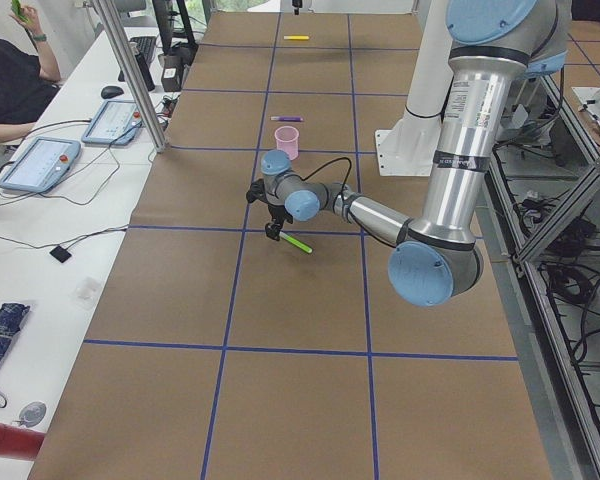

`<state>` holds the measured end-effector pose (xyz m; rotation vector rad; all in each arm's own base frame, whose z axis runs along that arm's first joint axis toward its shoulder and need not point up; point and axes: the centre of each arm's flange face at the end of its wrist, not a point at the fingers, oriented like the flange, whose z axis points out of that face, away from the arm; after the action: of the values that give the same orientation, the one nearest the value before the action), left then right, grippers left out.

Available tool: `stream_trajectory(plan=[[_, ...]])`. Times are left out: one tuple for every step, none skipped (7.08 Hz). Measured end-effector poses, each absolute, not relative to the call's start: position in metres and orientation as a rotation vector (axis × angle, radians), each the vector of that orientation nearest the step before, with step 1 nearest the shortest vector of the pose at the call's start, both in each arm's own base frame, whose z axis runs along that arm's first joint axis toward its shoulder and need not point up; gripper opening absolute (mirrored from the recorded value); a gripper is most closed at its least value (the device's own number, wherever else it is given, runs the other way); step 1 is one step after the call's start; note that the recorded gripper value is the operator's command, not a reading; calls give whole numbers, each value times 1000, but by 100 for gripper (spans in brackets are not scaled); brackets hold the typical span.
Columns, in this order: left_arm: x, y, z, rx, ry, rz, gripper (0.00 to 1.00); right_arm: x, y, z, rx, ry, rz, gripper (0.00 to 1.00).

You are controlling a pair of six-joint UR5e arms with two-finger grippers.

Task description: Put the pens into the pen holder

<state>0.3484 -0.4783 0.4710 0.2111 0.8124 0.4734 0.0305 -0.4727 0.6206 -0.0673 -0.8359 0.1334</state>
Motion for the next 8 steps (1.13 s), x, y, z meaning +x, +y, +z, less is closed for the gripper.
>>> stream_trajectory(plan=[[349, -478, 471, 211, 813, 473, 84, 26, -481, 618, -64, -836, 123, 100], [349, -478, 471, 210, 812, 473, 84, 23, -483, 623, -75, -833, 120, 100], [349, -479, 472, 208, 811, 473, 83, 21, -481, 634, -89, -827, 117, 100], [350, -479, 474, 206, 810, 472, 83, 20, -478, 647, -100, -819, 116, 100], [351, -480, 475, 203, 808, 472, 82, 20, -477, 664, -93, -815, 110, 100], [352, -481, 477, 199, 805, 471, 81, 19, -477, 682, -73, -816, 99, 100], [353, -482, 480, 195, 803, 471, 79, 19, -477, 699, -62, -817, 94, 100], [354, -481, 481, 192, 802, 471, 76, 18, -479, 707, -58, -818, 93, 100]])
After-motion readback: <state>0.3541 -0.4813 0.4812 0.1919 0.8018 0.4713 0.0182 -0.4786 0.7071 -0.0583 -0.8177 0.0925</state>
